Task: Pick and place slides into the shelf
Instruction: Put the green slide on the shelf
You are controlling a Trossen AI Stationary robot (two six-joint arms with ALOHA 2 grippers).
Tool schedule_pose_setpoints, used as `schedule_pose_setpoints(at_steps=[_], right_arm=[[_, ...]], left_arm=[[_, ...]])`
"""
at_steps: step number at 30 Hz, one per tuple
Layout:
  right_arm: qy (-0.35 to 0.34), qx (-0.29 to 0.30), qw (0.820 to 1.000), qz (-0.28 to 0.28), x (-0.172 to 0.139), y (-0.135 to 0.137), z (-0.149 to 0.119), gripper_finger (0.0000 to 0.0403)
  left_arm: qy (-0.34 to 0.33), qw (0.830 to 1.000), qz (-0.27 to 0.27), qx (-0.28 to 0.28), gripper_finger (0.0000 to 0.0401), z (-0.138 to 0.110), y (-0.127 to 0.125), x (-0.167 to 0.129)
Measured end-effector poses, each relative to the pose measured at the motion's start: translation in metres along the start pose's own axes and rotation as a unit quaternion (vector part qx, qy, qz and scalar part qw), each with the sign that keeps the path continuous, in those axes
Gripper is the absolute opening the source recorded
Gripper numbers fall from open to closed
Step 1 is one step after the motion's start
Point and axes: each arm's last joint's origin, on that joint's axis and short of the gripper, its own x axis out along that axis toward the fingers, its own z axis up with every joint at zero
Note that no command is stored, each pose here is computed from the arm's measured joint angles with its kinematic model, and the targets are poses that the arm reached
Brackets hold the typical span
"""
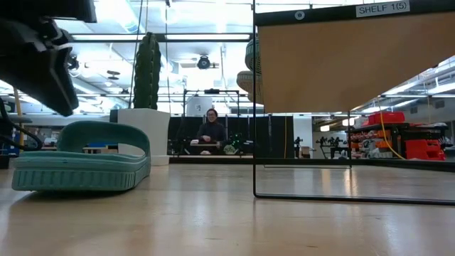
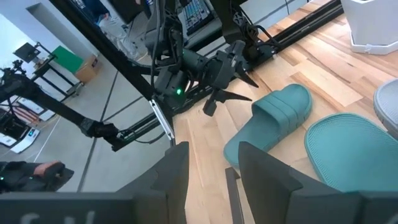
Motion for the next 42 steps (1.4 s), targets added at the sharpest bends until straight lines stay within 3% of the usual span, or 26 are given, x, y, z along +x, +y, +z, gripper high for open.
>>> schedule_pose_setpoints(at_steps=[7,20,42], right_arm=[[-0.004,0.005,1.0,-0.005,0.002,-0.002,0.002,0.0146],[-0.005,0.024,1.0,-0.009,0.004,-0.005,0.005,0.0146],[-0.008,0.033,0.999,-0.013,0.006,-0.007,0.007,0.0146]], left_arm=[[-0.036,0.998,-0.038,-0.022,0.0189,0.006,-0.01,0.0],[-0.032,0.999,-0.025,-0.013,0.0193,-0.015,-0.009,0.023],[-0.048,0.999,-0.002,-0.023,0.0186,-0.014,-0.002,0.043]])
